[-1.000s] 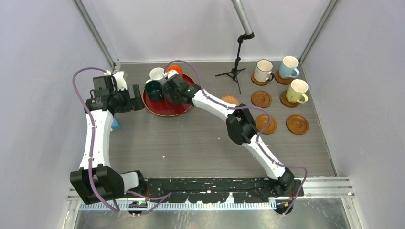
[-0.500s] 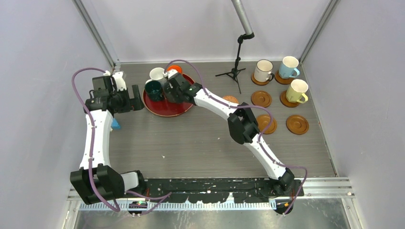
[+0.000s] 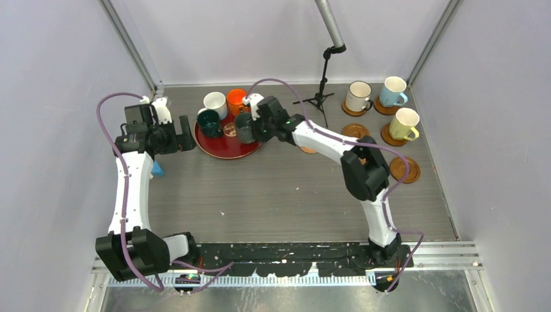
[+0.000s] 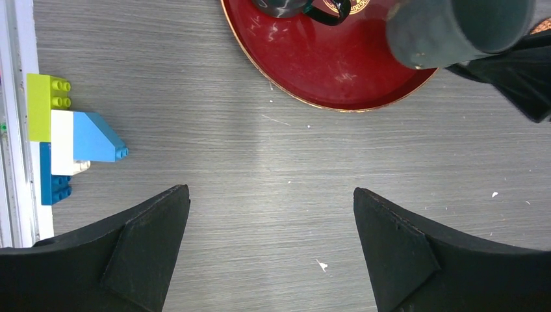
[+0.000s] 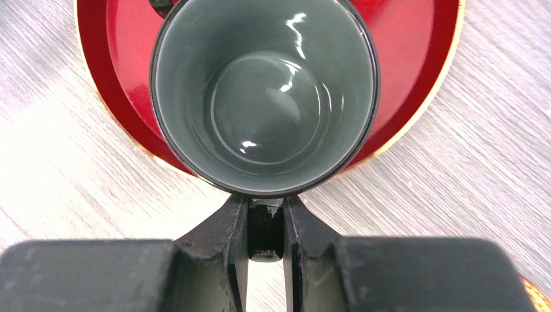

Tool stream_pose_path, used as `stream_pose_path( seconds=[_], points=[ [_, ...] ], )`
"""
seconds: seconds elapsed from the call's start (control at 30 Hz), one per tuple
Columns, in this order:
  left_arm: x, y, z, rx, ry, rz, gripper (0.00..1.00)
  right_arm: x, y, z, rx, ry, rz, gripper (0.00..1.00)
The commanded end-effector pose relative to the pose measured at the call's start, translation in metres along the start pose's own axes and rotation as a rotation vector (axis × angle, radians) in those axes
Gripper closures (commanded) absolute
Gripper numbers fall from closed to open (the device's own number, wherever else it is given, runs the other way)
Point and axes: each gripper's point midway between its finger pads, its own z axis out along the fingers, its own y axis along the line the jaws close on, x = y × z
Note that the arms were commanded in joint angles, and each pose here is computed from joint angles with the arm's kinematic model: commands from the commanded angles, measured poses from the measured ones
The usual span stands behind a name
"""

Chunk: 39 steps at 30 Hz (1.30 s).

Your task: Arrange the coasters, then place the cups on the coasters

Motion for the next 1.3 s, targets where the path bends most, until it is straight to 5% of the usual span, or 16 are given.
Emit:
stream_pose_path(
  seconds=[0.0, 0.23, 0.53, 0.9, 1.27],
  points=[
    [-0.012, -0.004, -0.014, 0.015, -0.061, 0.032, 0.00, -0.102, -0.016, -0.082, -0.049, -0.345, -0.030, 1.00],
    [-0.011, -0.008, -0.019, 0.028, -0.065, 0.035, 0.00, -0.064, -0.052, -0.150, -0.076, -0.324, -0.041, 1.00],
    [-0.006, -0.017, -0.022, 0.075, -0.061, 0.030, 0.00, 0.025, -0.134, -0.229, 0.089, -0.230, 0.032, 1.00],
    [-0.009, -0.022, -0.025, 0.086, -0.071, 0.043, 0.00, 0.110, -0.247, -0.263, 0.367, -0.213, 0.090, 1.00],
    [-0.009, -0.020, -0.024, 0.073, -0.066, 0.047, 0.00, 0.132, -0.310, -0.256, 0.404, -0.222, 0.156, 1.00]
  ],
)
